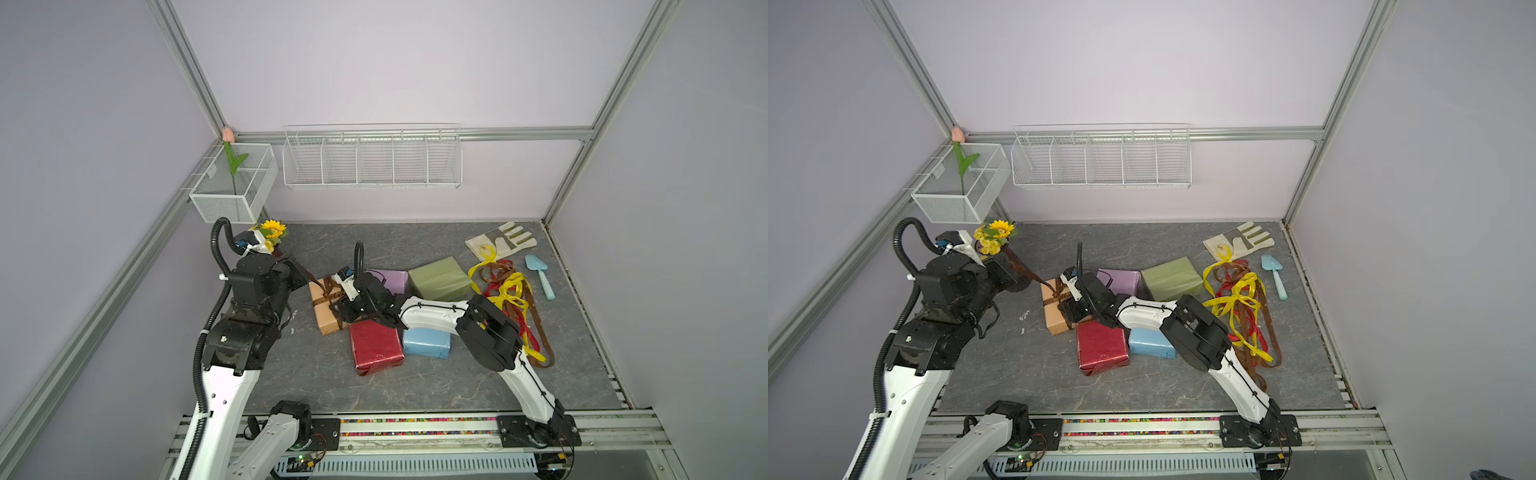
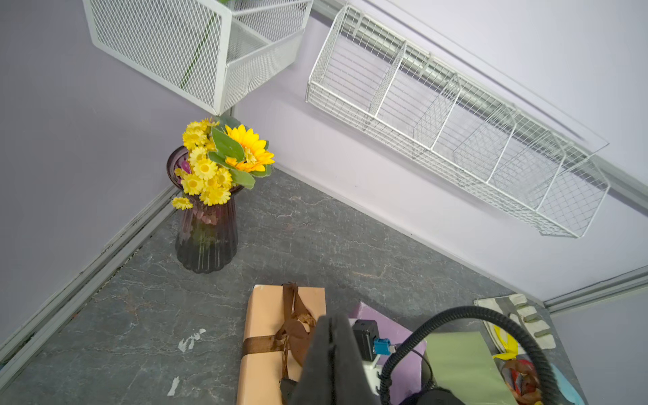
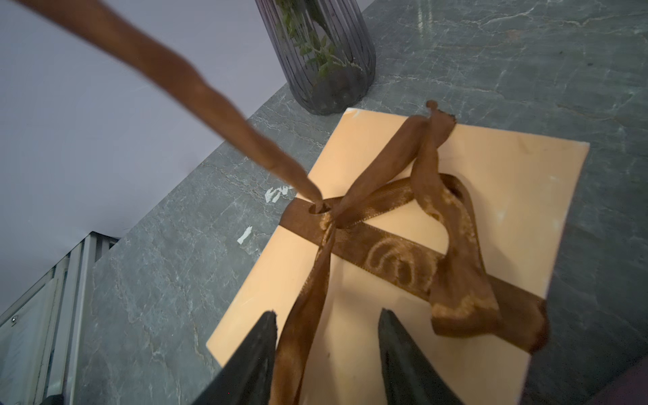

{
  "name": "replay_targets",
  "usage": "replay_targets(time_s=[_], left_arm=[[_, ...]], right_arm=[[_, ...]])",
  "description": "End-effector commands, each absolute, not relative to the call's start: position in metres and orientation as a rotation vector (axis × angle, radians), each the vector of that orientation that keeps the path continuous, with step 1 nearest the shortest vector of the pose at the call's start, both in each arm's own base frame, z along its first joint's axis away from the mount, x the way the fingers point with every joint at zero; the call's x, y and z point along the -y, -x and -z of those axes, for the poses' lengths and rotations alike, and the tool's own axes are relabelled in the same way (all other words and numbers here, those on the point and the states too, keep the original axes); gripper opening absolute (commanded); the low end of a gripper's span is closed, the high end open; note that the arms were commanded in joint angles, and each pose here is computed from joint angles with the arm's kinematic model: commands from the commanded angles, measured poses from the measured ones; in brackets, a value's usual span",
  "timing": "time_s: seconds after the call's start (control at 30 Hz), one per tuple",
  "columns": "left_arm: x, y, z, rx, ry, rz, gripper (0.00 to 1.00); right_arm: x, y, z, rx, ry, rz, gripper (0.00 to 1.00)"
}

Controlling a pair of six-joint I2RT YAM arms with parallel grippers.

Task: Untie the ribbon bows on the gift boxes
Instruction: Untie the ribbon from the gift box.

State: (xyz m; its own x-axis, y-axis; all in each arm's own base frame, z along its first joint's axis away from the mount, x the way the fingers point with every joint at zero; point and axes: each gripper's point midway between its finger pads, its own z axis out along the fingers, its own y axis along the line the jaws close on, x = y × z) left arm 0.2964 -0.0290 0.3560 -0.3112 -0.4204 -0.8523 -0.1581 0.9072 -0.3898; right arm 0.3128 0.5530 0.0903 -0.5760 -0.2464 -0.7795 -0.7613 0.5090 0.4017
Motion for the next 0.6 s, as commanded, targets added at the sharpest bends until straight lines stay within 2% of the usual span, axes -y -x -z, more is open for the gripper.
replay_targets(time_s=[0.0,0.3,0.57], left_arm=[[0.034,-0.309,-0.317,-1.985,0.422,0.257,0.00],[0.028,-0.323,-0.289,-2.029,0.455,0.211,0.01],[0.013,-0.327,-0.248,-2.132,0.521,0.148,0.25]], right_arm=[[-0.535,-0.286,-0.040,-2.231,0.928,-0.986,0.50],[-0.547,-0.294,-0.050,-2.200,0.959,-0.979,0.47],[-0.551,-0.299,-0.053,-2.168,0.968,-0.959,0.45]])
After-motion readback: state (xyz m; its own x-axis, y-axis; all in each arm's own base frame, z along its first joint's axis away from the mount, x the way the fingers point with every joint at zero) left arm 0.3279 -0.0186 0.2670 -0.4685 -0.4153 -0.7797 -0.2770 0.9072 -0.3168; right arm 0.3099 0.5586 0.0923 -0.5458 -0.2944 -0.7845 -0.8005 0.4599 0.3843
